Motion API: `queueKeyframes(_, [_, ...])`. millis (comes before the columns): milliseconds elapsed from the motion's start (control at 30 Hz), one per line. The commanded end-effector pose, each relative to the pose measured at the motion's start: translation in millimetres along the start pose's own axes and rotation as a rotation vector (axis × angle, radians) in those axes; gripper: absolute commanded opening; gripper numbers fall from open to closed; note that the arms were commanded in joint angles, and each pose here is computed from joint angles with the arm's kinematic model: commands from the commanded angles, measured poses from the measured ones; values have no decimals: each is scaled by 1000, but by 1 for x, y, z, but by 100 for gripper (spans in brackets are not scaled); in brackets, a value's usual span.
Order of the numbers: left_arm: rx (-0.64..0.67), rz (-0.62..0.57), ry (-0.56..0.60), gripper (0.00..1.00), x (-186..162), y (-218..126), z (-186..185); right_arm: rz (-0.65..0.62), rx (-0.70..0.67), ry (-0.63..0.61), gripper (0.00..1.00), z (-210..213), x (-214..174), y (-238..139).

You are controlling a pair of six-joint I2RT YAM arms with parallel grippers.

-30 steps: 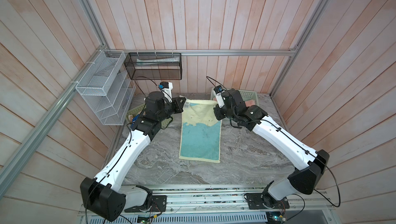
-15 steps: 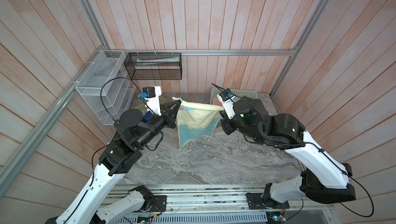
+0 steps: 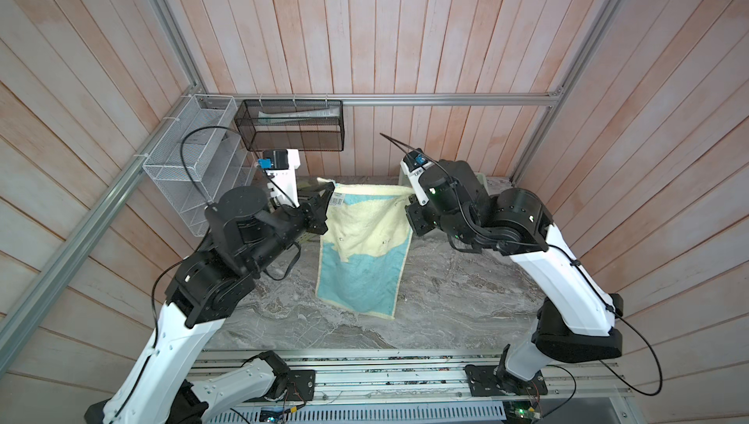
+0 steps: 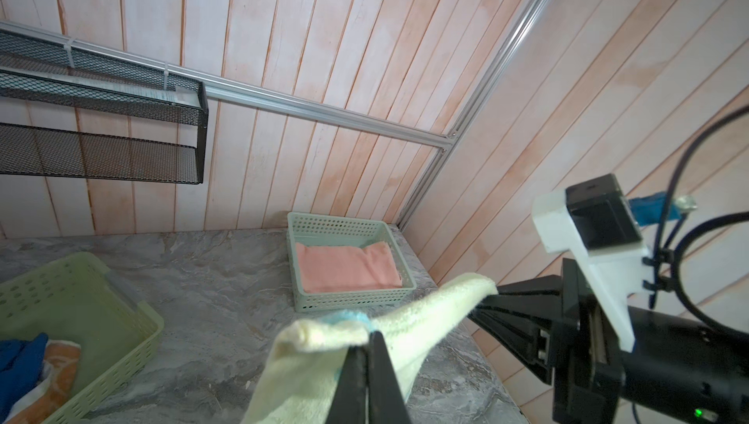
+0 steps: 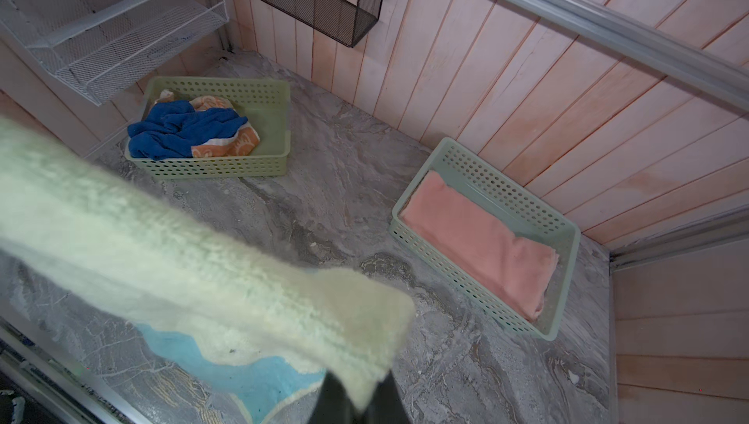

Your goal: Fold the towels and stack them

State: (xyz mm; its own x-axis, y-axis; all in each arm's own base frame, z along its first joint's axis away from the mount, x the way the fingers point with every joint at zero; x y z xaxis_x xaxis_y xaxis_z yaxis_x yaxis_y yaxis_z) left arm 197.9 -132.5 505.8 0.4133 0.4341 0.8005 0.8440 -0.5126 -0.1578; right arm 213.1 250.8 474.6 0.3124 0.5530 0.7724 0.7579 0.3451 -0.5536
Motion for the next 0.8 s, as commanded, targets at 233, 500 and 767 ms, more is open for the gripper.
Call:
queueKeyframes(233, [233,103,-123,0,-5,125,150,248,66,-43,0,-38,-33,197])
queueKeyframes(500, [204,229,-256,0,-60,199,228,415,136,6,0,-40,-79,297])
queueKeyframes(767, [266,325,-347,0,-128,177,257,525,235,-3,0,-14,-131,300])
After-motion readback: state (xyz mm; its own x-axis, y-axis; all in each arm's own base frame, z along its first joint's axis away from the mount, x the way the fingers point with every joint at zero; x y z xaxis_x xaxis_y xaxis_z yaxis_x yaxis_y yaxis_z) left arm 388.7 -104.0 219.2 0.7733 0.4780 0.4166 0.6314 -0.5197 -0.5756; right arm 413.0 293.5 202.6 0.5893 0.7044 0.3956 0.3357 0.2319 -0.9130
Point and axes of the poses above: each gripper's point midway between its finger pads, its own y axis out along the fingers, its own z axis along the line the jaws close on, x = y × z, the point moved 8 cm from there along -y, back along the fingers, and after that the axes turned 13 degrees about -y, right-handed, at the moved point
